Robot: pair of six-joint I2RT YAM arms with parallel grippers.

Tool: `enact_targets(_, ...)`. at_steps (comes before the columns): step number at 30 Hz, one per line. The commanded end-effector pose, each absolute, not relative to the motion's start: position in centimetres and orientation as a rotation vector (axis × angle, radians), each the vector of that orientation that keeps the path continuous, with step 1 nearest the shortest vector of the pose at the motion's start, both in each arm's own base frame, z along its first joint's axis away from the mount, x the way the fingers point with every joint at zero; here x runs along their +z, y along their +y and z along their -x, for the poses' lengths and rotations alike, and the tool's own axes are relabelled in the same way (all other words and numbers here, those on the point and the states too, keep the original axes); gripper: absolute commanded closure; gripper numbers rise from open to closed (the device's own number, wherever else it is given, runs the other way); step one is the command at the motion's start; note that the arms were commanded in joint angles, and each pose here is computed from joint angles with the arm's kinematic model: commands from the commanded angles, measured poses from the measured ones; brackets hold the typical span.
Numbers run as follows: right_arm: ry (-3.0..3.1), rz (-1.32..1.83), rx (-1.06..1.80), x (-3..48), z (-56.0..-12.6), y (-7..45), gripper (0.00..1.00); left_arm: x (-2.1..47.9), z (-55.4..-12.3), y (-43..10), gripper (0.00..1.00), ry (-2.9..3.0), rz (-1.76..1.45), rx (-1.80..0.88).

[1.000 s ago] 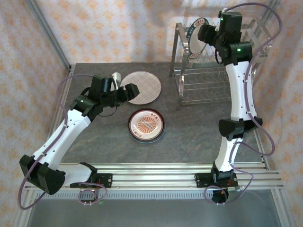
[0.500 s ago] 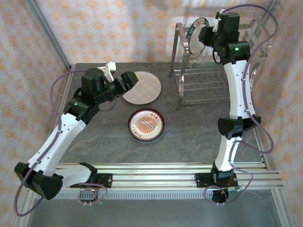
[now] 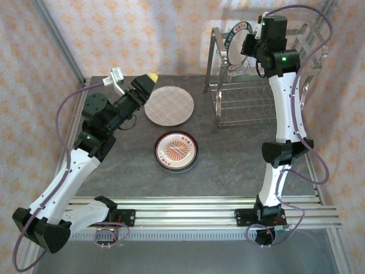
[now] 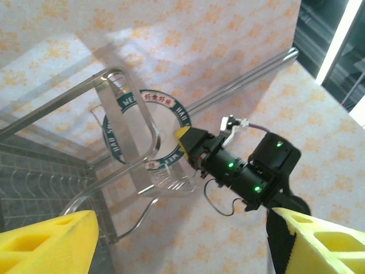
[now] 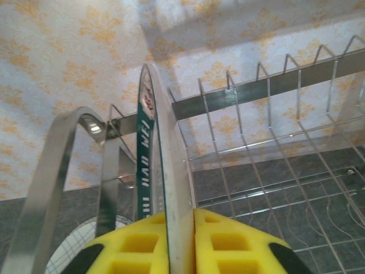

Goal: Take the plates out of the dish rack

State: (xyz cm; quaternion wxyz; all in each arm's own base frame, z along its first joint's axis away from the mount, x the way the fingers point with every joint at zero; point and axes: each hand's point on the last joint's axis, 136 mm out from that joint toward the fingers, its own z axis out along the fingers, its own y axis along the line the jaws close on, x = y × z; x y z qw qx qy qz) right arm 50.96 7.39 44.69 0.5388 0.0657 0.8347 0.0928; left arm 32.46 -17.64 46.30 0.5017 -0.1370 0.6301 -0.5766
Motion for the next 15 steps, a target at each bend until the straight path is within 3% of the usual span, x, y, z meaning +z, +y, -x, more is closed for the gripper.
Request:
enact_targets(1,1.958,-0.137,0.187,45.6,-50.8,7.8,0.93,49.4,-31.7,-17.4,0.23,1.395,0.297,-1.451)
enact_targets(5,1.934,-0.126,0.145,46.3,-50.5,8.0,1.00,49.7,-31.6,-17.5,0.22,1.390,0.286,-1.455)
enact_targets(15,1.815,-0.153,0.009,50.5,-48.2,7.3,1.00,49.8,-32.0,-19.4,0.23,1.418,0.250,-1.490)
